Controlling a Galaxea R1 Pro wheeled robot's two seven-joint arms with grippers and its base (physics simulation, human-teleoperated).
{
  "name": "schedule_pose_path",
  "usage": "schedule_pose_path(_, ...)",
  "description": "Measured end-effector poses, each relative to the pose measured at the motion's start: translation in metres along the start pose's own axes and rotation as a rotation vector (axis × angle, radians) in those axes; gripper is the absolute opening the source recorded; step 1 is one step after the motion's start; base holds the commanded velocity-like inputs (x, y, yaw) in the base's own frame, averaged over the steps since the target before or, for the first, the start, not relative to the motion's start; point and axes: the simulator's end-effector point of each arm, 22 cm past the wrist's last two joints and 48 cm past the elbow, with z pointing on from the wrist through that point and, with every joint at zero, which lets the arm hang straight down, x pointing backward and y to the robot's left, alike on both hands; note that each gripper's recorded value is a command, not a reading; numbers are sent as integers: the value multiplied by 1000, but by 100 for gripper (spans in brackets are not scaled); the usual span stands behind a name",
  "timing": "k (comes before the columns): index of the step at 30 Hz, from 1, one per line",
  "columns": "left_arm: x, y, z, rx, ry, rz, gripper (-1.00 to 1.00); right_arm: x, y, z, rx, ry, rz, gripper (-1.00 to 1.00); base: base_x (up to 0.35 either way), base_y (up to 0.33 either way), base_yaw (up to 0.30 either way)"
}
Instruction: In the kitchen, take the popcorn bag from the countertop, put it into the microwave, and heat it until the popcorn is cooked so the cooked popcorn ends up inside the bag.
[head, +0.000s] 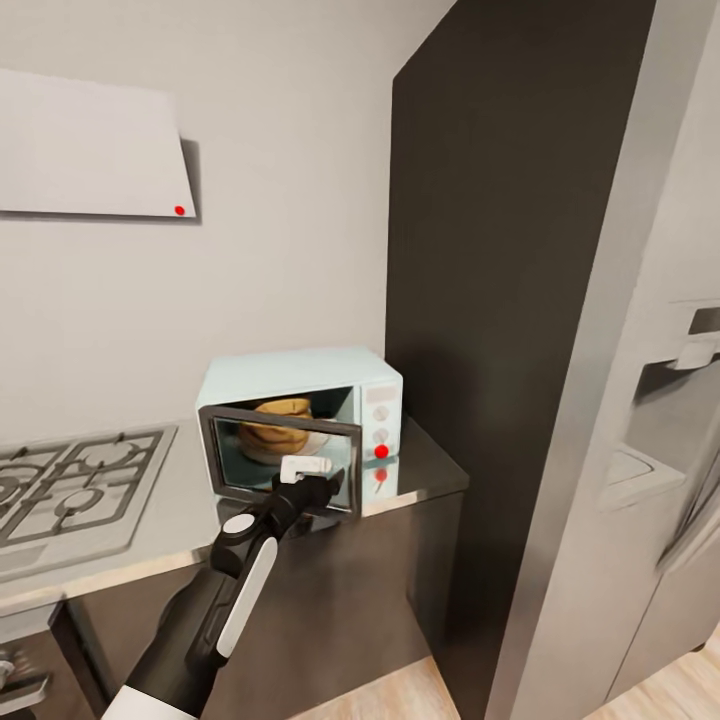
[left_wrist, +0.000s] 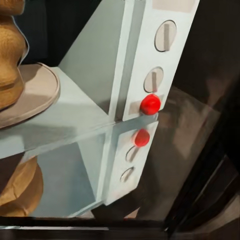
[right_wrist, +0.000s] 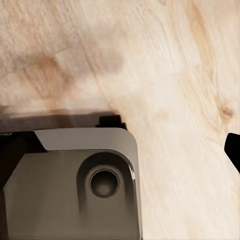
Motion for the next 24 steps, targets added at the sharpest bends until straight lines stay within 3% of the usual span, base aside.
schedule_pose_path(24,1,1,0,-2,1,3,100,0,-2,0,0,0,0,100,107,-7,0)
